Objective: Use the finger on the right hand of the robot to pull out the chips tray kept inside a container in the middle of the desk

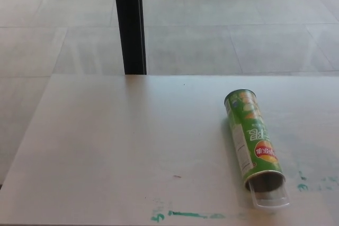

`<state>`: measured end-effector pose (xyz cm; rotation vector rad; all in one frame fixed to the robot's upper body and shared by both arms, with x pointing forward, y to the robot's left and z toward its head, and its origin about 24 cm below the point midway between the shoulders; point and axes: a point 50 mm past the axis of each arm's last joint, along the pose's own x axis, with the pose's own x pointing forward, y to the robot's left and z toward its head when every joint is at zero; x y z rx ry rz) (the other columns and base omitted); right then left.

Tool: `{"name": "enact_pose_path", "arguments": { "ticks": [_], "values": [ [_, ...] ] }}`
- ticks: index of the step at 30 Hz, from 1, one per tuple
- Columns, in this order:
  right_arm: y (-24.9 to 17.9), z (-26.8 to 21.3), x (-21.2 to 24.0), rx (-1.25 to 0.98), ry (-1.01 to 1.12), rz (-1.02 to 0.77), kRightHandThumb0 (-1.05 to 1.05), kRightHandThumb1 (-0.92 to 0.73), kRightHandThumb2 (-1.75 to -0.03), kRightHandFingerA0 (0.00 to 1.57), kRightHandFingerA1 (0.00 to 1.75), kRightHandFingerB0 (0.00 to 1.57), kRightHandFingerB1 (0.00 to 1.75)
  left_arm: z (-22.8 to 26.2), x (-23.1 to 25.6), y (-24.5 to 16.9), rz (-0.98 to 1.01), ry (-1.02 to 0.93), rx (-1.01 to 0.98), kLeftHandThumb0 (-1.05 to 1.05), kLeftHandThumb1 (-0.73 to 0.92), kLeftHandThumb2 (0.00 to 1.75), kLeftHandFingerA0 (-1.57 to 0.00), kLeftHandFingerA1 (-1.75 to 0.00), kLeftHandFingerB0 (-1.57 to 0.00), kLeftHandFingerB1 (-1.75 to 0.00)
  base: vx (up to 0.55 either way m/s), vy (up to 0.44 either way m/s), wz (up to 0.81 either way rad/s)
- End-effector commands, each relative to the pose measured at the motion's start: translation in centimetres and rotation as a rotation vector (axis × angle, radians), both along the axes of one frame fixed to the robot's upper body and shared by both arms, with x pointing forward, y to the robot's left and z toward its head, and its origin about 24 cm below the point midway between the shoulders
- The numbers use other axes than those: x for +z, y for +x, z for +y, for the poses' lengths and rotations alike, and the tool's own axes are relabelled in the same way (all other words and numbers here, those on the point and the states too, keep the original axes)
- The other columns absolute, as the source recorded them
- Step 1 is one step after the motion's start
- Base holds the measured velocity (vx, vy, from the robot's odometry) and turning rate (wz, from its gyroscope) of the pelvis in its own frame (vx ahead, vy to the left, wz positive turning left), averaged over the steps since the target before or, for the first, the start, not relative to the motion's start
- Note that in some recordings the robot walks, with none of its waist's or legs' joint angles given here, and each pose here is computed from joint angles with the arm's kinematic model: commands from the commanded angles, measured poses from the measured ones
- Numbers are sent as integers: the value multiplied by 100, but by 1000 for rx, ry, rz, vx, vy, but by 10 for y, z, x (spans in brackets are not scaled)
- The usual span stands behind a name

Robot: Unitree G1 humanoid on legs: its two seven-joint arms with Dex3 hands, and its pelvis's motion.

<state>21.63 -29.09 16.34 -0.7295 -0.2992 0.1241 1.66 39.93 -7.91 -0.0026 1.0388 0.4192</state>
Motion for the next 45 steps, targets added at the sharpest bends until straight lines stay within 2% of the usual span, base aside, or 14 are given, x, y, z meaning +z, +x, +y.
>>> {"name": "enact_pose_path", "arguments": {
  "ticks": [1, 3, 7, 11, 28, 29, 30, 31, 32, 34, 35, 38, 39, 45],
  "values": [
    [2, 38, -9, 176, -256, 159, -27, -61, -58, 79, 72, 38, 40, 6, 6, -1, -29, 13, 9, -66, 74, 62, -34, -72, -34, -55, 0, 0, 0],
    [4, 45, -14, 192, -286, 182, -26, -61, -58, 82, 73, 39, 40, 5, 6, -1, -28, 22, -10, -67, 75, 63, -35, -75, -37, -63, 0, 0, 0],
    [9, 56, -24, 238, -301, 204, -24, -60, -57, 85, 75, 40, 42, 6, 6, 0, -16, 34, -27, -68, 74, 62, -33, -67, -34, -51, 0, 0, 0],
    [15, 66, -37, 258, -367, 240, -26, -61, -58, 85, 76, 41, 41, 7, 6, 0, -24, 17, 1, -66, 74, 61, -36, -75, -38, -66, 0, 0, 0],
    [34, 62, -37, 243, -501, 249, -22, -59, -57, 94, 92, 47, 43, 7, 7, 2, -29, 22, -13, -67, 73, 62, -32, -70, -37, -58, 0, 0, 0],
    [33, 62, -39, 251, -523, 256, -21, -59, -57, 94, 98, 48, 43, 7, 8, 3, -35, 13, -24, -71, 58, 101, -31, -69, -32, -63, 0, 0, 0],
    [33, 61, -39, 252, -526, 257, -21, -59, -57, 94, 98, 48, 43, 7, 8, 3, -35, 12, -26, -71, 58, 101, -31, -69, -32, -63, 0, 0, 0],
    [33, 63, -40, 262, -550, 257, -20, -59, -57, 94, 106, 51, 44, 7, 8, 3, -32, 14, -20, -65, 54, 98, -32, -69, -33, -63, 0, 0, 0],
    [33, 63, -41, 270, -562, 257, -18, -58, -57, 93, 108, 51, 45, 8, 7, 2, -34, 14, -4, -67, 71, 61, -33, -72, -37, -61, 0, 0, 0],
    [32, 63, -44, 289, -579, 263, -17, -58, -57, 92, 111, 50, 46, 8, 8, 1, -44, 10, 3, -65, 73, 61, -31, -72, -34, -57, 0, 0, 0],
    [32, 63, -46, 299, -606, 266, -16, -57, -57, 91, 111, 51, 46, 8, 9, 1, -44, 16, -4, -69, 57, 102, -33, -68, -31, -61, 0, 0, 0],
    [32, 63, -48, 310, -622, 273, -16, -57, -57, 93, 104, 51, 47, 9, 9, 1, -39, 15, 2, -65, 54, 100, -31, -67, -37, -65, 0, 0, 0],
    [32, 63, -50, 312, -641, 286, -16, -57, -56, 93, 104, 52, 46, 9, 9, 1, -34, 26, -15, -68, 72, 62, -33, -73, -34, -57, 0, 0, 0],
    [31, 63, -51, 314, -665, 279, -16, -57, -56, 92, 103, 51, 46, 9, 9, 0, -38, 12, -6, -66, 73, 63, -31, -72, -35, -59, 0, 0, 0]
  ]
}}
